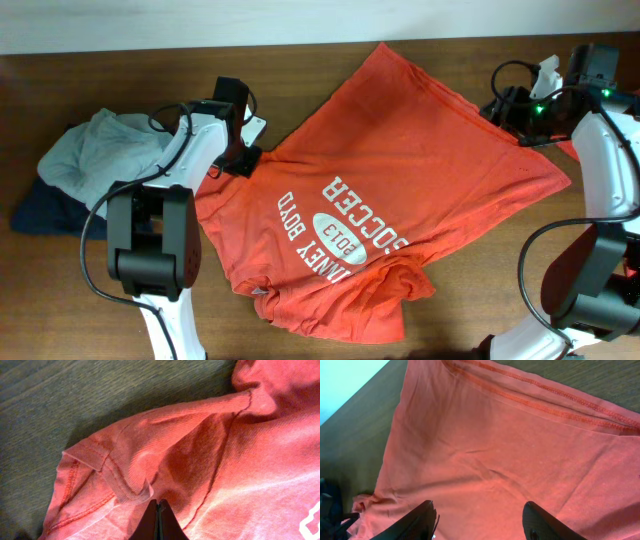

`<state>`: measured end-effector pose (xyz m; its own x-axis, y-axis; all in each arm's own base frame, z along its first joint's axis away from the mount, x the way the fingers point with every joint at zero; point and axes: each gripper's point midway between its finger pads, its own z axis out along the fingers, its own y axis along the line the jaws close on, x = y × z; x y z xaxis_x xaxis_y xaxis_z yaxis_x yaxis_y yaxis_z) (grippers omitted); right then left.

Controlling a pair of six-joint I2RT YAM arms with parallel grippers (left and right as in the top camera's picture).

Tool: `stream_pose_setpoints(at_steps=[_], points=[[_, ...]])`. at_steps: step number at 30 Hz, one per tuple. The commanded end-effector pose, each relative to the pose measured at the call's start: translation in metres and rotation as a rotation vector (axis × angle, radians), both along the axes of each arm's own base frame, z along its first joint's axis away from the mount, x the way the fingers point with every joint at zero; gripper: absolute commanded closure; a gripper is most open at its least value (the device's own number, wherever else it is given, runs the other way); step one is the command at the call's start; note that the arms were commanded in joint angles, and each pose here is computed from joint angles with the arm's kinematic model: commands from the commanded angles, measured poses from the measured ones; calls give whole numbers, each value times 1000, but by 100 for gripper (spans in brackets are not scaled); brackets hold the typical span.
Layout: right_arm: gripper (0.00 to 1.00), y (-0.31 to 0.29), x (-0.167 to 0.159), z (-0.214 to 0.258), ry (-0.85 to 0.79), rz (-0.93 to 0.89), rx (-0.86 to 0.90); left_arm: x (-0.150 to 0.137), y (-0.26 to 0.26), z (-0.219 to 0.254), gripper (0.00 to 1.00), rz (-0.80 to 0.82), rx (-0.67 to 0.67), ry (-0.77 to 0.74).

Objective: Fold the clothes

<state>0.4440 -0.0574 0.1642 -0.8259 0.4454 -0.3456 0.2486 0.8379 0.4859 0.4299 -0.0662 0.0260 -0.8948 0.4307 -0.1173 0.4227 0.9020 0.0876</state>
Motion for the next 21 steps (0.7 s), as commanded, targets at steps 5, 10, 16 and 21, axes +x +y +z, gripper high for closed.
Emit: stream_pose_setpoints(at_steps=[5, 10, 16, 21], points=[[39, -1, 1, 1, -7, 9, -20, 18, -16, -21, 99, -26, -71, -41], [39, -1, 1, 1, -7, 8, -20, 13, -3, -50, 100, -14, 7, 11], [39, -1, 1, 1, -7, 8, -22, 50, 27, -18, 100, 65, 185, -131], [39, -13, -4, -12, 39, -28, -100, 81, 31, 6, 99, 86, 208, -254]])
